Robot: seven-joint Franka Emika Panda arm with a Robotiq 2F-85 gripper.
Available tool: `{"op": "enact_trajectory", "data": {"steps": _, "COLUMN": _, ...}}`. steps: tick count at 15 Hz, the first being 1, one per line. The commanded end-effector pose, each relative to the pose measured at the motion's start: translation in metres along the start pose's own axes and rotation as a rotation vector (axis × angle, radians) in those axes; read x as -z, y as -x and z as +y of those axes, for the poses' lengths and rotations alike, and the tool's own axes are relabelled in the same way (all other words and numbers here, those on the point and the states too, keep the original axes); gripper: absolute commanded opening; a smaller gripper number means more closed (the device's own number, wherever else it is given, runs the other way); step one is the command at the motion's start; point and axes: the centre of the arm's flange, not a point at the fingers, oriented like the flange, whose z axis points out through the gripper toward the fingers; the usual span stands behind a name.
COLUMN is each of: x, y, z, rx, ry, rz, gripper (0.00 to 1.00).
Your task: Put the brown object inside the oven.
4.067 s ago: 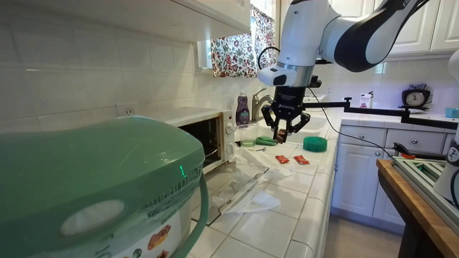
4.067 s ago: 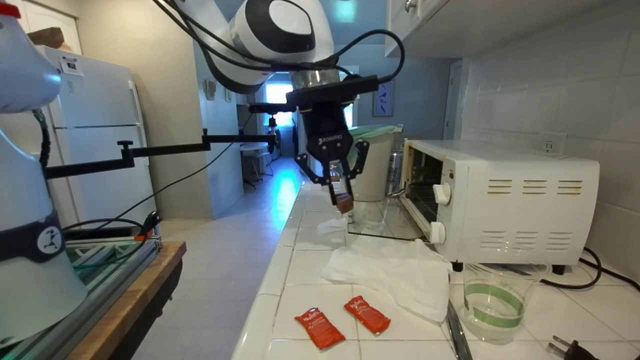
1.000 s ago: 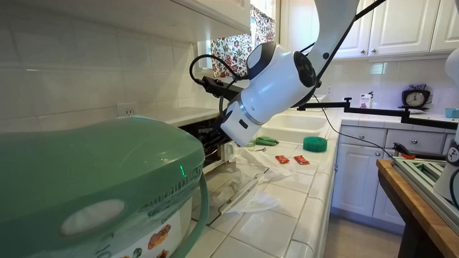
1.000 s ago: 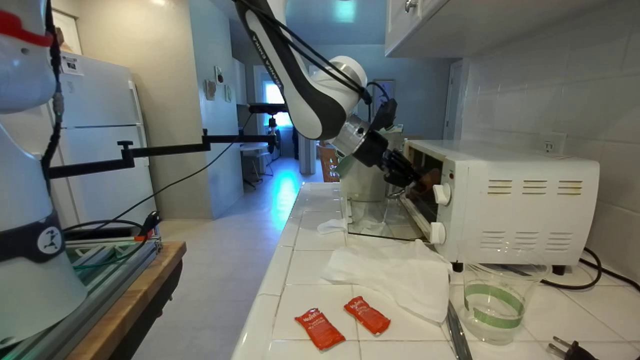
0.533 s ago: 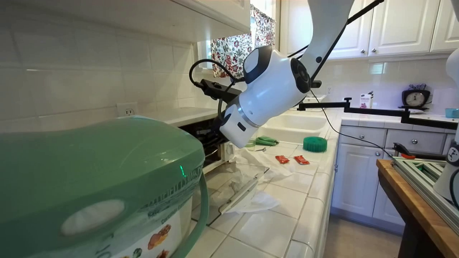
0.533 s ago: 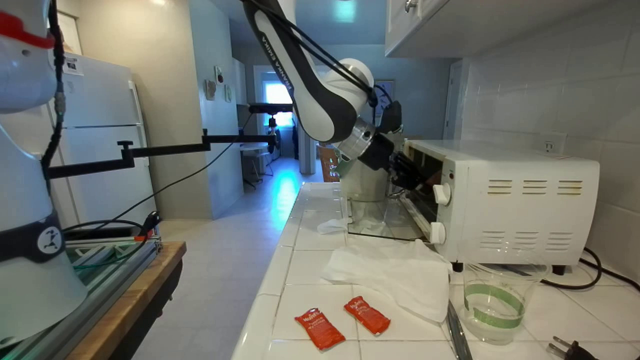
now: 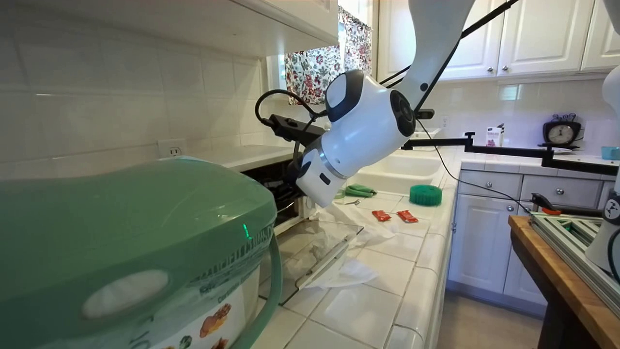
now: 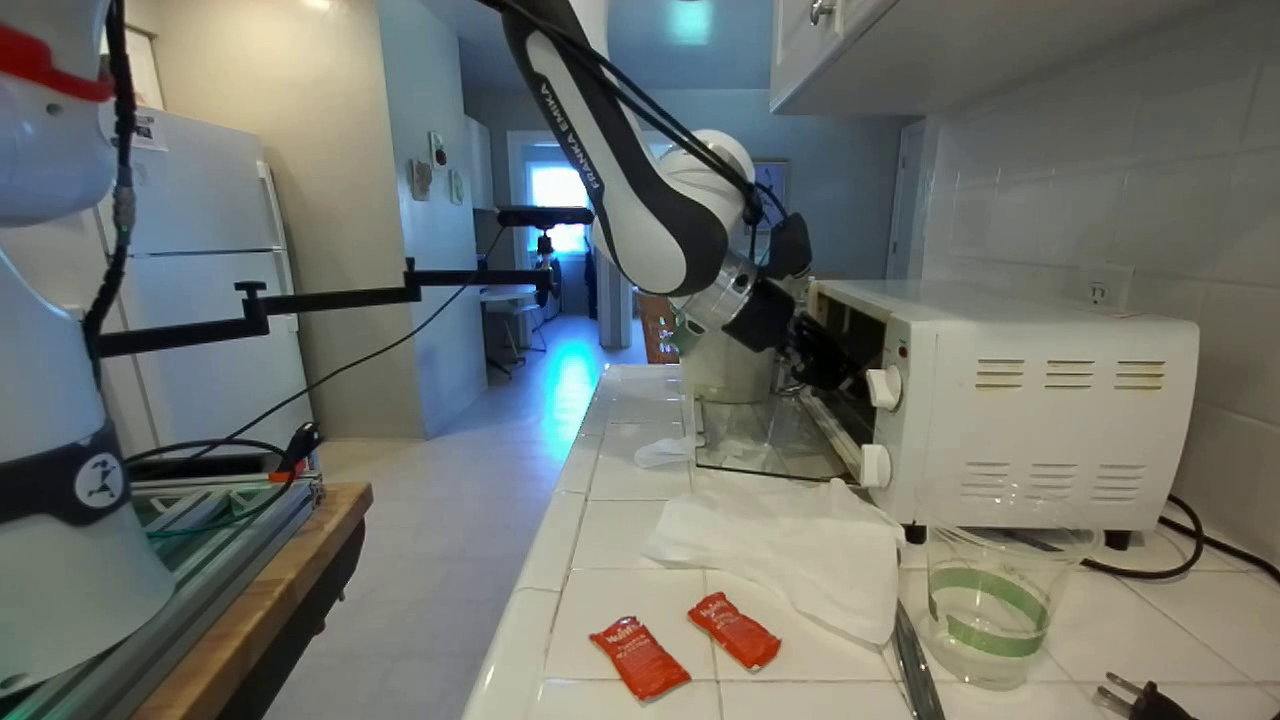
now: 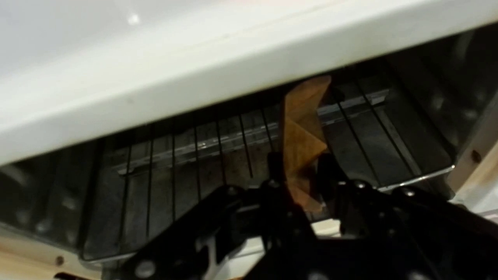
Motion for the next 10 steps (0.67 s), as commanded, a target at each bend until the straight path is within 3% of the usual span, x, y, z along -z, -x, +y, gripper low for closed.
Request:
{"op": "enact_trajectory", "data": {"steps": 1, "x": -0.0120, "y": 0.0007, "z": -0.0031, "rx": 0.000, "ry": 0.033, "rz": 0.011, "gripper": 0.27}}
{"op": "enact_trajectory", "data": {"steps": 6, "x": -0.0159, "y": 0.0013, "z": -0.0064, "rx": -0.003, "ry": 0.027, "rz": 0.008, "gripper": 0.47}}
{"op": "enact_trajectory", "data": {"steps": 8, "x": -0.0166, "y": 0.0017, "z": -0.0067, "rx": -0.006, "ry": 0.025, "rz": 0.008, "gripper": 0.63}}
{"op": "enact_trajectory", "data": {"steps": 10, "x": -0.0155, "y": 0.0020, "z": -0.0052, "rx": -0.007, "ry": 0.027, "rz": 0.007, "gripper": 0.66}}
